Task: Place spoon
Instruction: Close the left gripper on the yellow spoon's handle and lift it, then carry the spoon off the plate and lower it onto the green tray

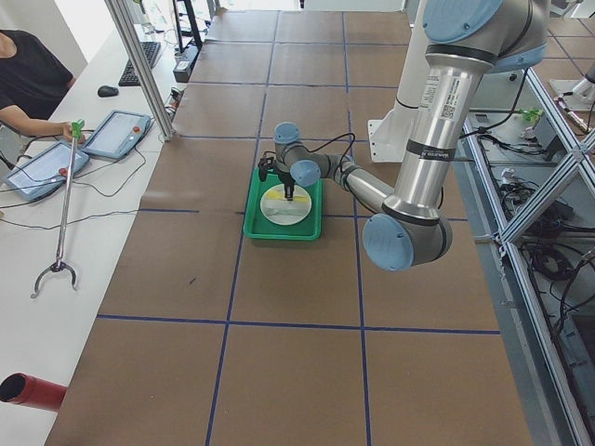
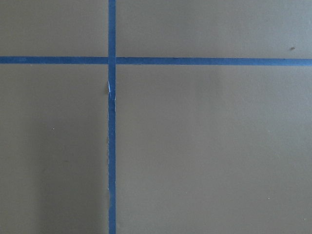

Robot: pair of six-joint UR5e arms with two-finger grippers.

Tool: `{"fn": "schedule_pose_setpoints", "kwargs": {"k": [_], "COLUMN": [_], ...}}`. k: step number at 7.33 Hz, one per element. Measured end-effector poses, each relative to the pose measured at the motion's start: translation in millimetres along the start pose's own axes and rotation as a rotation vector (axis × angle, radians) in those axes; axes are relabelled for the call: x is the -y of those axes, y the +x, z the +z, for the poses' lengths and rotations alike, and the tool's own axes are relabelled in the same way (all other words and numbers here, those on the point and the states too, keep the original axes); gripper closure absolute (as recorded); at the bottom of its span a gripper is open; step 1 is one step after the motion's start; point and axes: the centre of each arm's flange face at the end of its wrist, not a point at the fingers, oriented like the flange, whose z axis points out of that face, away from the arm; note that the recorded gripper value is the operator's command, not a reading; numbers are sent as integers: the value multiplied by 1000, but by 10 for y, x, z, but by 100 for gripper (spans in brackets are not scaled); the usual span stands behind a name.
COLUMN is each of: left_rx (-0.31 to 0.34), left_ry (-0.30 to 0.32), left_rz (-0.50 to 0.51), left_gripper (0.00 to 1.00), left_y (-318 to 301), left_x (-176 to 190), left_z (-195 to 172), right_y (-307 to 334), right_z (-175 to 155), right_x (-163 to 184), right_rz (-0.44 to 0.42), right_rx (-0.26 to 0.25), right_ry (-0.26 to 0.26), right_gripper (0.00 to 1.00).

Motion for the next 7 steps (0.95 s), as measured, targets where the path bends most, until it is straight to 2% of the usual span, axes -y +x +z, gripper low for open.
{"fn": "schedule_pose_setpoints", "kwargs": {"k": [2, 4, 7], "left_rx": [-6, -32, -53], "left_ry": [7, 23, 29], "left_rz": [3, 14, 15], "left_gripper": [94, 99, 99], "left_y": [6, 23, 294], "left_x": [3, -77, -135], "left_z": [-57, -295, -607], "right_y": [0, 0, -1], "right_z": [0, 0, -1], "right_x": [0, 0, 1], "right_rz": [0, -1, -1], "right_rx": [0, 0, 0], "right_ry": [0, 0, 1], "right_gripper": [0, 0, 0]}}
